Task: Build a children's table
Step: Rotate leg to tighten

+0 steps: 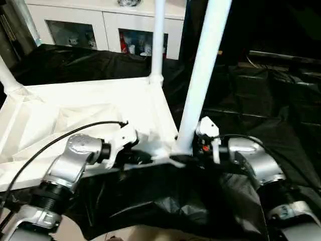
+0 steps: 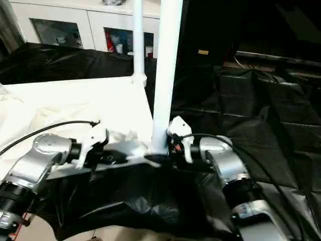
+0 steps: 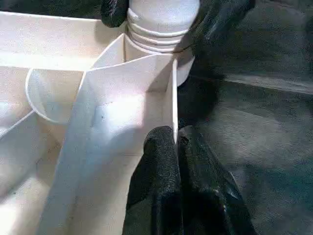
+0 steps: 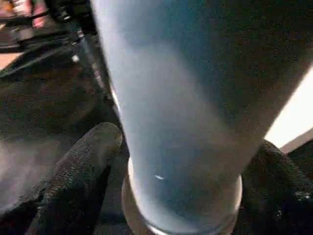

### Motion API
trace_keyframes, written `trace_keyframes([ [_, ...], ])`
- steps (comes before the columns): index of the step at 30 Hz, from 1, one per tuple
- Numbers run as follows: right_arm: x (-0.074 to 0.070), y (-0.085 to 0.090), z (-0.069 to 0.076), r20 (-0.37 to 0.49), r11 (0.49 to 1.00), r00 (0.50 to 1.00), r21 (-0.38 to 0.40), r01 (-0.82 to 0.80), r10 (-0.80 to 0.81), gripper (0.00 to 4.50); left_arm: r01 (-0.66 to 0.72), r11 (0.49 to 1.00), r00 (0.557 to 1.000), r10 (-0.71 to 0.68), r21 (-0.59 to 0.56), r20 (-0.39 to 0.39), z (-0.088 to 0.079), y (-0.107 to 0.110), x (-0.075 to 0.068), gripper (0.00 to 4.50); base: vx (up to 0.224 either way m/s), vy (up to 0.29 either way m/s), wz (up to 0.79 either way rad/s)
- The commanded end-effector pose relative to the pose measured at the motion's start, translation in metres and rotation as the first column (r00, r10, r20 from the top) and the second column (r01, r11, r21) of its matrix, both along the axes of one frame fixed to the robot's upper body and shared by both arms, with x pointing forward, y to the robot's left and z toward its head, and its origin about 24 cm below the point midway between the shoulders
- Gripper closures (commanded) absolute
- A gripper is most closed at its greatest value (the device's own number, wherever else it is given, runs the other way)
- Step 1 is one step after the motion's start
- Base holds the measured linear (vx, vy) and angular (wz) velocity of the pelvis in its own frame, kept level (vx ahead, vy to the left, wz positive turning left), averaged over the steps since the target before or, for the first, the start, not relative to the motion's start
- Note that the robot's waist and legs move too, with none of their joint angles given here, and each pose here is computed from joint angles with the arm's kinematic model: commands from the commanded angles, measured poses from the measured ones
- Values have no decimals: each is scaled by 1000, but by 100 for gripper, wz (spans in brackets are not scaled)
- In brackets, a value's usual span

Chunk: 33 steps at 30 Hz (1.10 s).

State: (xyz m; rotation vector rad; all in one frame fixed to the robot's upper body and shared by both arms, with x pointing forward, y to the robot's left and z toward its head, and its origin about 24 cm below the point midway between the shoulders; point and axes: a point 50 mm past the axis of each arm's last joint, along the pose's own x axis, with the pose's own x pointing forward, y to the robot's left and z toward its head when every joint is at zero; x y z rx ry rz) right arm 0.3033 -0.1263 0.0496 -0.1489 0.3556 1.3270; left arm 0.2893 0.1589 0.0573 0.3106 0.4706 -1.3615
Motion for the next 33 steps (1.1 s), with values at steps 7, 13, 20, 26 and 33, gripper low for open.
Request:
trace_keyframes([
  [7,-8,12,1,-29,995,994,27,-101,102,165,74,997,997,-74,-21,17,8,-5,4,450,0,0,0],
  [13,-15,18,-5,-74,994,992,48,-97,101,185,44,999,998,-43,-26,38,5,-10,5,450,0,0,0],
  [20,8,36,-23,-55,941,941,44,337,-334,186,-171,983,980,178,-72,90,4,-32,21,450,0,0,0],
  [26,13,62,-31,-82,872,872,46,487,-483,186,-279,951,953,291,-133,83,5,-60,30,450,0,0,0],
  [33,12,84,-27,-23,889,891,70,453,-453,131,-298,940,948,313,-164,67,5,-80,31,450,0,0,0],
])
